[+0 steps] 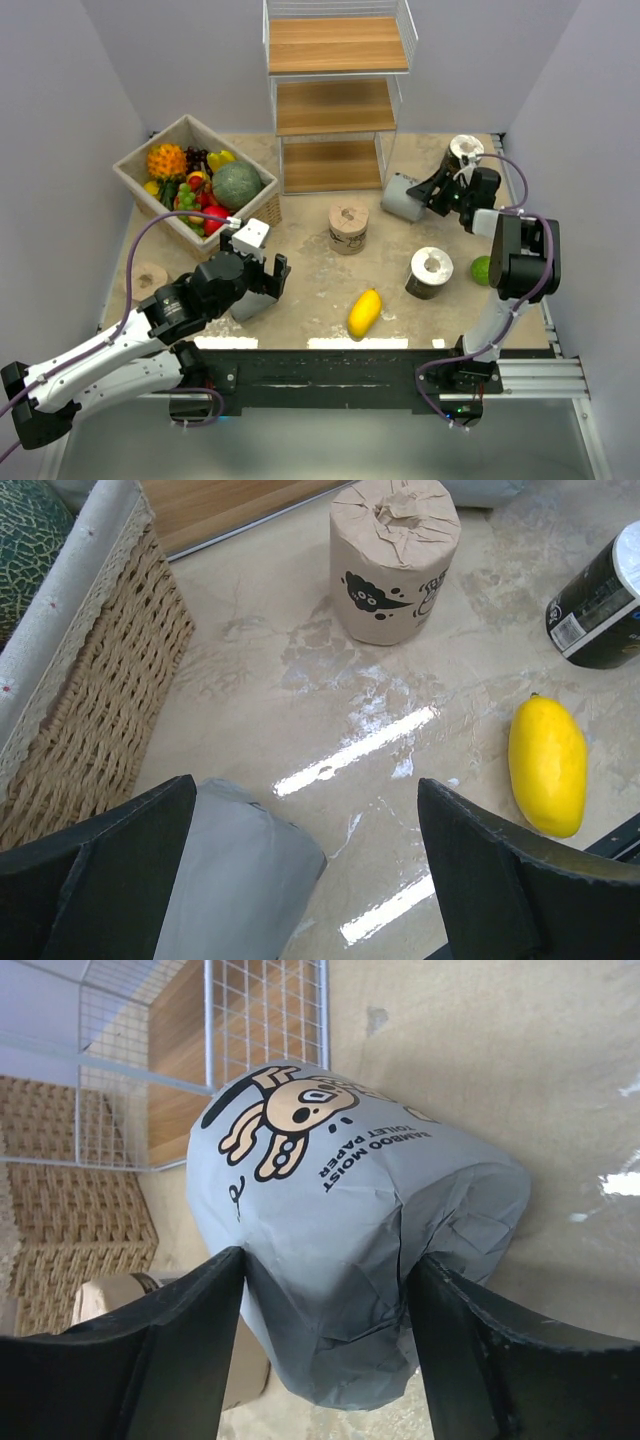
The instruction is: Place and organize the paper towels onto the shelf
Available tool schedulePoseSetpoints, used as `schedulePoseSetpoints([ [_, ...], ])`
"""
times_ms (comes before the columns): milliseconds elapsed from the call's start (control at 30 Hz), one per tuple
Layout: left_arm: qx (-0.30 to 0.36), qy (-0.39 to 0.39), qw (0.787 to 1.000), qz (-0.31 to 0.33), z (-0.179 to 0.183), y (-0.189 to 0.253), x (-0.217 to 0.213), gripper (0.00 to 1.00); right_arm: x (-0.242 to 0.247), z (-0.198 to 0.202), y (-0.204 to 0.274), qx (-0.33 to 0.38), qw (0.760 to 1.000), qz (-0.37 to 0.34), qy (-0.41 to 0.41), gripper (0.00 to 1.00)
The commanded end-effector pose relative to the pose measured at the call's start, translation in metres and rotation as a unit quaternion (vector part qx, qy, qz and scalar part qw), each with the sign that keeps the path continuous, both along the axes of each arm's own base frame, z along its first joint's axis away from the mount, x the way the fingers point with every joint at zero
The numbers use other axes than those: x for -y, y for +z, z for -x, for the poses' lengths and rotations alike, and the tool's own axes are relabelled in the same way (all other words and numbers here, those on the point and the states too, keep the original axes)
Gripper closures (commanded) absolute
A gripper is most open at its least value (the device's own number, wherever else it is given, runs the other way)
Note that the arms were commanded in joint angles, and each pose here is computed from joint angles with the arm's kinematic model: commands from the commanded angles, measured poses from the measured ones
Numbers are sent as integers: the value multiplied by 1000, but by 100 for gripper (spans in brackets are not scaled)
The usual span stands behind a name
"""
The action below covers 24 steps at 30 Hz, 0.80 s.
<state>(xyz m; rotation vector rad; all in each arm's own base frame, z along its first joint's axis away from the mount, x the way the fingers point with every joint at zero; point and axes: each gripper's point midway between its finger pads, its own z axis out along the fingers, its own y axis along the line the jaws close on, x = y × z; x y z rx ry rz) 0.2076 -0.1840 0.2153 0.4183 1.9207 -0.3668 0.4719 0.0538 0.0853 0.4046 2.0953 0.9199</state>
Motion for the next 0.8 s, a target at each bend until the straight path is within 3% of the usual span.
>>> schedulePoseSetpoints([
  [0,22,6,1000,5,-5,10,0,2,-15,-2,22,63,997,-17,50,39],
  [200,20,3,1000,5,-4,10,1,2,-20,17,68,140,987,19,79,45],
  [433,22,-4,1000,12,-3,13,3,2,-30,43,136,264,950,140,94,51],
  [600,26,-3,999,20,-1,17,1,2,-40,45,141,228,938,245,92,49],
  [767,28,-6,999,25,0,20,1,3,-23,46,144,193,944,268,28,40],
])
